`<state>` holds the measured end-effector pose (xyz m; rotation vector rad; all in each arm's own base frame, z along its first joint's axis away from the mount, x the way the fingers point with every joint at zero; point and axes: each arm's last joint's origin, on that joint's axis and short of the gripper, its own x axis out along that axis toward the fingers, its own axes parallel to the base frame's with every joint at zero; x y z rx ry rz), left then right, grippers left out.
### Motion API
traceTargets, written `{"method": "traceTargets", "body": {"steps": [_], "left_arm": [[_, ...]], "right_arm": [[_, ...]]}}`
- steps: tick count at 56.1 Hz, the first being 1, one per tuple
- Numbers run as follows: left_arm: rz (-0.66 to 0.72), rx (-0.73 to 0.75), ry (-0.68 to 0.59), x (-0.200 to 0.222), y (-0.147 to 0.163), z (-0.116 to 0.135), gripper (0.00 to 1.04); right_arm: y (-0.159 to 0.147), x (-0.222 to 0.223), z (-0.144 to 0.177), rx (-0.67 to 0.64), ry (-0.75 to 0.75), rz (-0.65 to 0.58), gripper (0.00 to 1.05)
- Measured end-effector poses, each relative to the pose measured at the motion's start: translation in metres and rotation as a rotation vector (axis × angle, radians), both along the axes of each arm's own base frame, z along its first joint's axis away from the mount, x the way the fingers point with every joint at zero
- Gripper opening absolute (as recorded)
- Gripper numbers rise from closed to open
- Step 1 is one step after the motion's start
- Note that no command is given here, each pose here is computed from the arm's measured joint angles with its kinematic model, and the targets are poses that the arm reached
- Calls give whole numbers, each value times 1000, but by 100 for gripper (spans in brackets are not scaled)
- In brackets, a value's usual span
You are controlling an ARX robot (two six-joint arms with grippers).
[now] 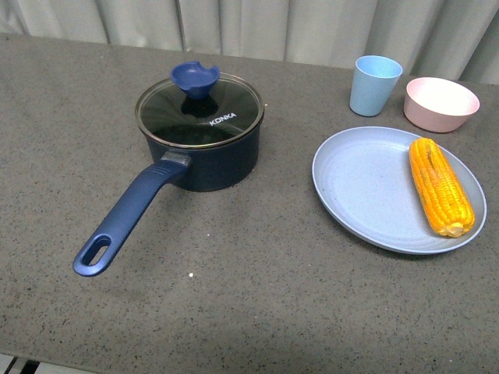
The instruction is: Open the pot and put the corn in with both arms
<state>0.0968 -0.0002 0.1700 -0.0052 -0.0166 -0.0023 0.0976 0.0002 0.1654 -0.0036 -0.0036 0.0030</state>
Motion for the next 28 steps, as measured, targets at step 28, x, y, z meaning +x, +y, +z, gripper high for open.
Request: {"method": "traceTargets", "body": {"steps": [28], "left_arm": [[0,0,0,0,0,0,98]], "right_arm": [[0,0,0,0,0,0,95]]}}
